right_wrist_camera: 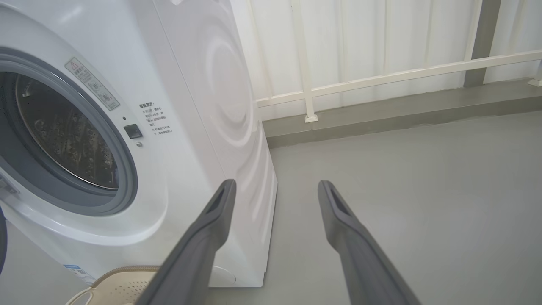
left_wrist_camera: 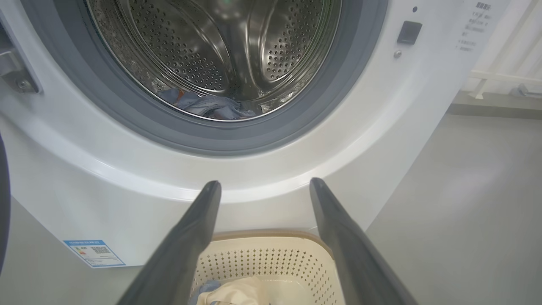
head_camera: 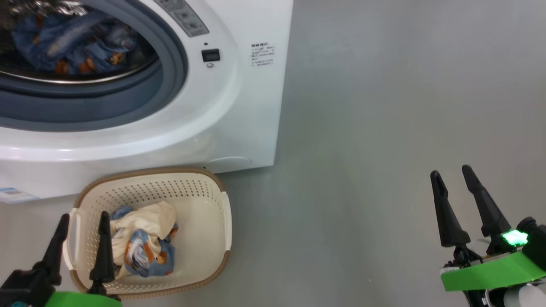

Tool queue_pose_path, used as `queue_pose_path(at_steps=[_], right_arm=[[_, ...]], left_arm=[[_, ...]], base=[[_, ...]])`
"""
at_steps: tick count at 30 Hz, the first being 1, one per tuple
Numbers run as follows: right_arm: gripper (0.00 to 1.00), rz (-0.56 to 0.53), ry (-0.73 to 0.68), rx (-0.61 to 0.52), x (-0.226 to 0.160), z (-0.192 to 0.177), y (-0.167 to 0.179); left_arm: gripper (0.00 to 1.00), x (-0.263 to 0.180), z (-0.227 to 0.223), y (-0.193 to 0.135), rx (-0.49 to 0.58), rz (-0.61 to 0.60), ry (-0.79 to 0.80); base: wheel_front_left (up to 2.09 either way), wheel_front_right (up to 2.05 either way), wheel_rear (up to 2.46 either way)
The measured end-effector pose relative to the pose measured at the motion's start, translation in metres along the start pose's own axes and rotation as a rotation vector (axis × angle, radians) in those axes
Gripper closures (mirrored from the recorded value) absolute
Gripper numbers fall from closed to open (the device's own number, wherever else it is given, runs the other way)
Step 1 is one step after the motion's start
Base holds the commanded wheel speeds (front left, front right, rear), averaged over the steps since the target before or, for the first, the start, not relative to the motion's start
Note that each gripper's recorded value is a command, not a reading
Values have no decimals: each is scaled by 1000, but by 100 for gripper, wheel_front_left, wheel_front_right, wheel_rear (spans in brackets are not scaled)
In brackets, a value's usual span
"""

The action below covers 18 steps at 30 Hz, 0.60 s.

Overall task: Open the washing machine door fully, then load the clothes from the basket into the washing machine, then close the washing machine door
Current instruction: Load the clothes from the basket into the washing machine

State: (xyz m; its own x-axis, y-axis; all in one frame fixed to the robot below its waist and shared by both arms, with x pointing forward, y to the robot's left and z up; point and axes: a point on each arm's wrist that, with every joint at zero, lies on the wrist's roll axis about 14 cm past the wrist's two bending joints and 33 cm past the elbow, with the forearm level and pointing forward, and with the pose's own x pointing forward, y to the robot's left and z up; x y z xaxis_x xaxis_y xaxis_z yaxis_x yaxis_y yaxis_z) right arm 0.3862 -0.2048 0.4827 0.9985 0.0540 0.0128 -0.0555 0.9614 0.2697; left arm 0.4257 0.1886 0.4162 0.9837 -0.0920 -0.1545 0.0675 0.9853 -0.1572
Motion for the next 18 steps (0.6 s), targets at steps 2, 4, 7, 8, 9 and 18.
queue_pose_path(at_steps=[2,4,7,8,9,18], right_arm=[[0,0,-3,-4,5,0,-1],[0,-5,0,-5,8,-2,-2],[0,-19,17,2,11,-9,-5],[0,-23,23,4,12,-12,-6],[0,-26,26,7,14,-14,-6],[0,-33,52,31,30,-32,-4]], left_arm=[[0,5,-11,-2,0,-10,33],[0,11,-22,-4,3,-20,66],[0,21,-38,-3,16,-33,114],[0,24,-44,-3,19,-36,132],[0,27,-50,-3,22,-39,155],[0,48,-107,0,73,-83,349]], base=[[0,0,0],[0,0,0],[0,0,0],[0,0,0],[0,0,0],[0,0,0]])
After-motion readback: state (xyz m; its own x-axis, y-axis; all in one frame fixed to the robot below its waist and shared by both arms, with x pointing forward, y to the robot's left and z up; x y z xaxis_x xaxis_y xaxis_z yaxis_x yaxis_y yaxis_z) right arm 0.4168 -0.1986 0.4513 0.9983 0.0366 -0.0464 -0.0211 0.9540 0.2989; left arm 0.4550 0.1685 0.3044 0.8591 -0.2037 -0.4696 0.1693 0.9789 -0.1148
